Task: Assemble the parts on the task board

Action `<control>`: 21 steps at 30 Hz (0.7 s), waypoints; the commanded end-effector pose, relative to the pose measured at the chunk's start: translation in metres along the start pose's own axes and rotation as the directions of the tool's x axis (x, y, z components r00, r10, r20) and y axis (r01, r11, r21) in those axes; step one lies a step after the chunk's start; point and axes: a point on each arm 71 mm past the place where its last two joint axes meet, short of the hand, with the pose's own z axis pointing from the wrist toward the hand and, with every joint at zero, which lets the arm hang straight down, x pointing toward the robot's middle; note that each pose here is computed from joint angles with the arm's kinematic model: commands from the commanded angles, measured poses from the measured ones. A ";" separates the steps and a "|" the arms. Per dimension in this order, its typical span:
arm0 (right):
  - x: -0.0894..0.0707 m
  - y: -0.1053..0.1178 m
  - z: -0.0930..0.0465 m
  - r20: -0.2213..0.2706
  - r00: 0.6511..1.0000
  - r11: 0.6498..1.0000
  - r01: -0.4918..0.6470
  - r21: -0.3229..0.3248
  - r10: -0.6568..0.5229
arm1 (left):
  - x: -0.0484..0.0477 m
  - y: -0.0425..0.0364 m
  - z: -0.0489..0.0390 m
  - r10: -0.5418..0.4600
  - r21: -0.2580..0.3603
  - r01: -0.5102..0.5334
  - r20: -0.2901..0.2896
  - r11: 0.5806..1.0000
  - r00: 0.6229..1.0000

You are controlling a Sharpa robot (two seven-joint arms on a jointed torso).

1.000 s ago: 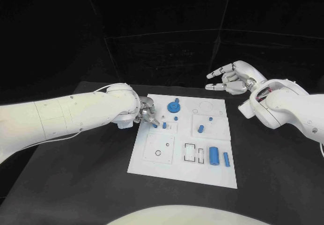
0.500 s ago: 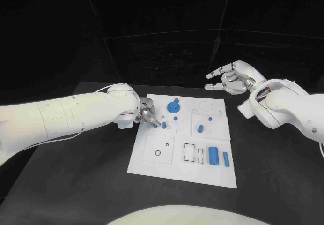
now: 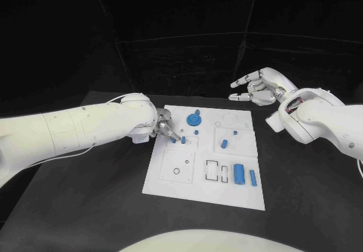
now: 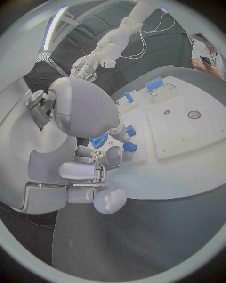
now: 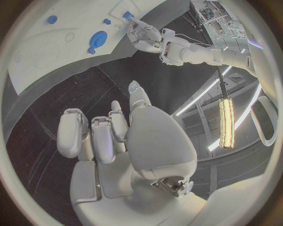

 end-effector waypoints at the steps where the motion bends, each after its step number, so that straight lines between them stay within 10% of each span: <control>1: 0.000 0.002 0.000 -0.003 1.000 1.000 0.001 -0.008 -0.001 | -0.0001 0.0011 0.0008 0.004 -0.012 -0.004 0.001 1.000 1.000; 21: 0.000 0.002 0.000 -0.002 1.000 1.000 0.001 -0.008 -0.001 | -0.0084 0.0038 -0.0018 -0.130 0.059 0.123 0.126 0.991 0.984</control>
